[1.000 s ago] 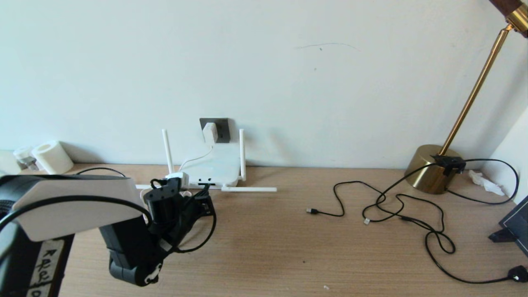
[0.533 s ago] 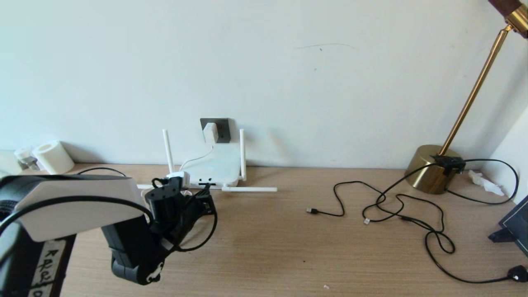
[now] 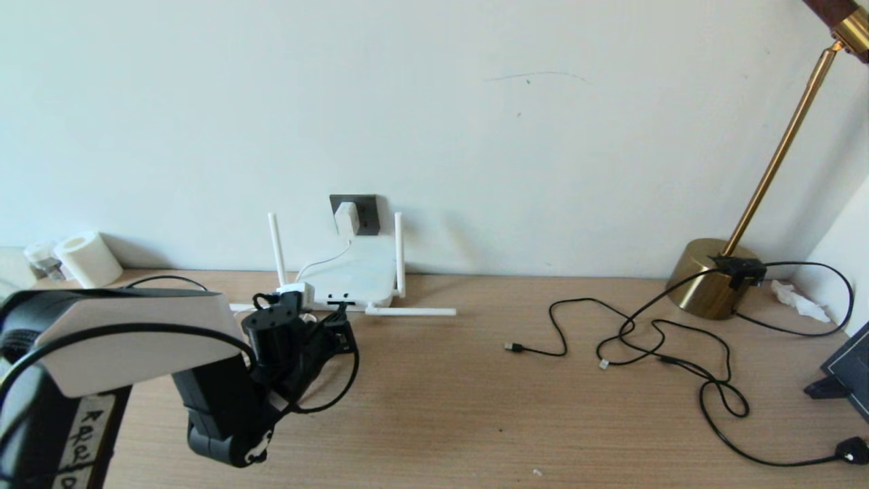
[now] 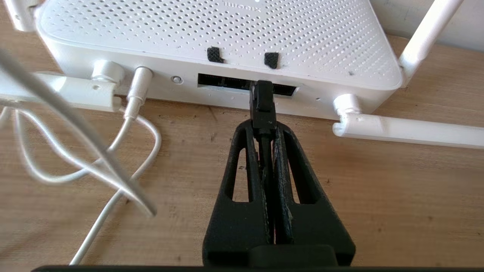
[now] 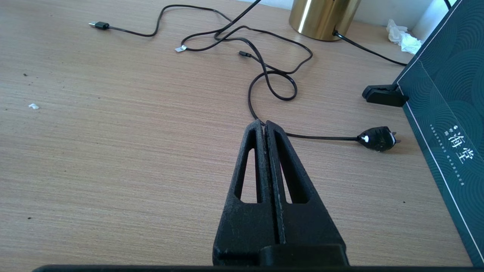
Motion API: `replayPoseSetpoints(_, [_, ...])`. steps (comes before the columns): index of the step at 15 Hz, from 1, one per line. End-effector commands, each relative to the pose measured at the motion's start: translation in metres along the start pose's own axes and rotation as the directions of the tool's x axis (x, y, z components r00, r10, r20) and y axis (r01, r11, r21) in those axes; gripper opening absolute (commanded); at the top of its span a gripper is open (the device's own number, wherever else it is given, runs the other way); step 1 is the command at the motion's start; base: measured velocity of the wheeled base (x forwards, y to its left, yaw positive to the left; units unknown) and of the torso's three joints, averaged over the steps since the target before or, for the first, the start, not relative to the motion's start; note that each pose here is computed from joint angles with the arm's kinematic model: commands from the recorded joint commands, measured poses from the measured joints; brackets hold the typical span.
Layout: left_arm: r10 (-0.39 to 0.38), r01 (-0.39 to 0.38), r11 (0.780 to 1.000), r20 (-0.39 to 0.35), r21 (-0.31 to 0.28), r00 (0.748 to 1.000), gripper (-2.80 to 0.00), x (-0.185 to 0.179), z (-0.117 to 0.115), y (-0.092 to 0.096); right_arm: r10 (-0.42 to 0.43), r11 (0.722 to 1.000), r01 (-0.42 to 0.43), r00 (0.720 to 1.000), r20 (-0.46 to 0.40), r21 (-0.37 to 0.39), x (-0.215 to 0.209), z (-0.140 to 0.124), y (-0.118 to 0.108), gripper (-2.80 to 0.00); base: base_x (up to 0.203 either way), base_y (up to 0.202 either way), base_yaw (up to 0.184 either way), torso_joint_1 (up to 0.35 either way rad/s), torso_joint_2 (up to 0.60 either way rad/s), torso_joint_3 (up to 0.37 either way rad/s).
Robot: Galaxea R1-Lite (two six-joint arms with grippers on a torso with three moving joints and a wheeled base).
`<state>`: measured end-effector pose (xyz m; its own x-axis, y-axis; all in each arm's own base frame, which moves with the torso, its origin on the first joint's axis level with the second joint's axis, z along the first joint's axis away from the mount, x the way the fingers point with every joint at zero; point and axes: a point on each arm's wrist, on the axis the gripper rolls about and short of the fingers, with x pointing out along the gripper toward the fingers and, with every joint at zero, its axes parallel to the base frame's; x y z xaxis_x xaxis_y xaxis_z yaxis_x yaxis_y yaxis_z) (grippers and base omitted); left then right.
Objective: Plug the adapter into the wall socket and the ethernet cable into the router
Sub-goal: Plug cable into router interface
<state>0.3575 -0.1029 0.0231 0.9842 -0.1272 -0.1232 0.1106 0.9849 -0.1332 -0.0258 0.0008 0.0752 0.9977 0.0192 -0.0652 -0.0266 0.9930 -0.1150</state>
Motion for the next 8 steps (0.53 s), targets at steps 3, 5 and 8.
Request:
replayPoseSetpoints(3, [-0.008,0.008,1.000,0.005,-0.001,1.000,-2.80,0.0014,-0.0011,-0.0002,0.001,1.000,-0.001,1.000,-0.001,-0.001,0.0000,0.0001,0.0000,-2.80,0.000,0.000,0.000,0.000,0.00,0.000])
replayPoseSetpoints(5, [-0.008,0.008,1.000,-0.003,-0.001,1.000,-2.80,0.0017,-0.0018,-0.0002,0.001,1.000,-0.001,1.000,-0.001,-0.001,0.0000,0.0001,0.0000,-2.80,0.000,0.000,0.000,0.000,0.00,0.000])
replayPoseSetpoints(8, [-0.009,0.009,1.000,-0.006,-0.001,1.000,-2.80,0.0022,-0.0030,-0.0001,0.001,1.000,-0.001,1.000,-0.001,-0.001,0.0000,0.0001,0.0000,-2.80,0.000,0.000,0.000,0.000,0.00,0.000])
